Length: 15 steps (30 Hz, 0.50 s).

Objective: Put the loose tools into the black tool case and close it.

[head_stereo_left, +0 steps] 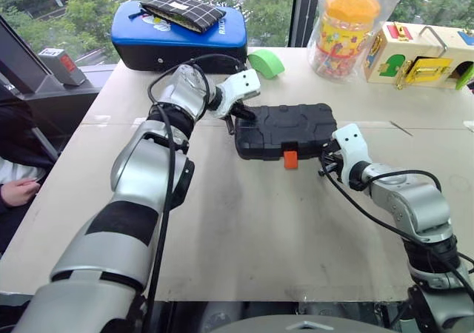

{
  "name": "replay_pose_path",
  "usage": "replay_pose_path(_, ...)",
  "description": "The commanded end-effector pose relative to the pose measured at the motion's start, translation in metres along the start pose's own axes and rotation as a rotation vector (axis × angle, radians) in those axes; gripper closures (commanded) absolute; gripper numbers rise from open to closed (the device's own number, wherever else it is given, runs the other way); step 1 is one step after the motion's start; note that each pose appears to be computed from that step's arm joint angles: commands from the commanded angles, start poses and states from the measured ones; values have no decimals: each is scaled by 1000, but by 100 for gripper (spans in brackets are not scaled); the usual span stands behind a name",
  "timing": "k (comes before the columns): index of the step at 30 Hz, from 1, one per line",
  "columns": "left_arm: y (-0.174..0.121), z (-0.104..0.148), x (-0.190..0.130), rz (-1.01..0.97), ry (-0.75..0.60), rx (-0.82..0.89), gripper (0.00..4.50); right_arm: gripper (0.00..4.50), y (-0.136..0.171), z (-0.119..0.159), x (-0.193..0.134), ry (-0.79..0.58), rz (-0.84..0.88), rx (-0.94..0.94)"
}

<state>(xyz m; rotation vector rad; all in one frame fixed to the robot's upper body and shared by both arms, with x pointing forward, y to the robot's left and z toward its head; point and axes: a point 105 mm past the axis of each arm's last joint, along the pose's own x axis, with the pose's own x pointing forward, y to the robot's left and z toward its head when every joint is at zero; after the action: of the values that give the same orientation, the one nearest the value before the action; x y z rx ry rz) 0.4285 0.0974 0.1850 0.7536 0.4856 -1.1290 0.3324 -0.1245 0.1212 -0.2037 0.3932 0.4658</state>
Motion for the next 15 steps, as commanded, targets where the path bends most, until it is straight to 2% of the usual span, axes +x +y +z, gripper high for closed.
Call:
replay_pose_path(1, -15, -8, 1, -132, -9, -27, 446, 450, 5, 14, -11, -72, 21, -16)
replay_pose_path(6, 4, 20, -18, -16, -268, -153, 446, 450, 29, 12, -19, -86, 146, 15)
replay_pose_path(10, 4, 27, -34, -49, -393, -184, 446, 450, 35, 7, -20, -78, 169, 40)
replay_pose_path(11, 2, 24, -36, -69, -404, -186, 450, 400, 36, 7, -23, -80, 180, 41)
replay_pose_path(12, -1, 21, -37, -82, -411, -184, 395, 373, 37, 8, -25, -91, 186, 49)
replay_pose_path(13, 0, 19, -39, -67, -429, -196, 368, 326, 36, 11, -28, -110, 187, 55)
replay_pose_path(15, 3, 15, -44, -11, -483, -273, 284, 236, 28, 18, -36, -139, 159, 42)
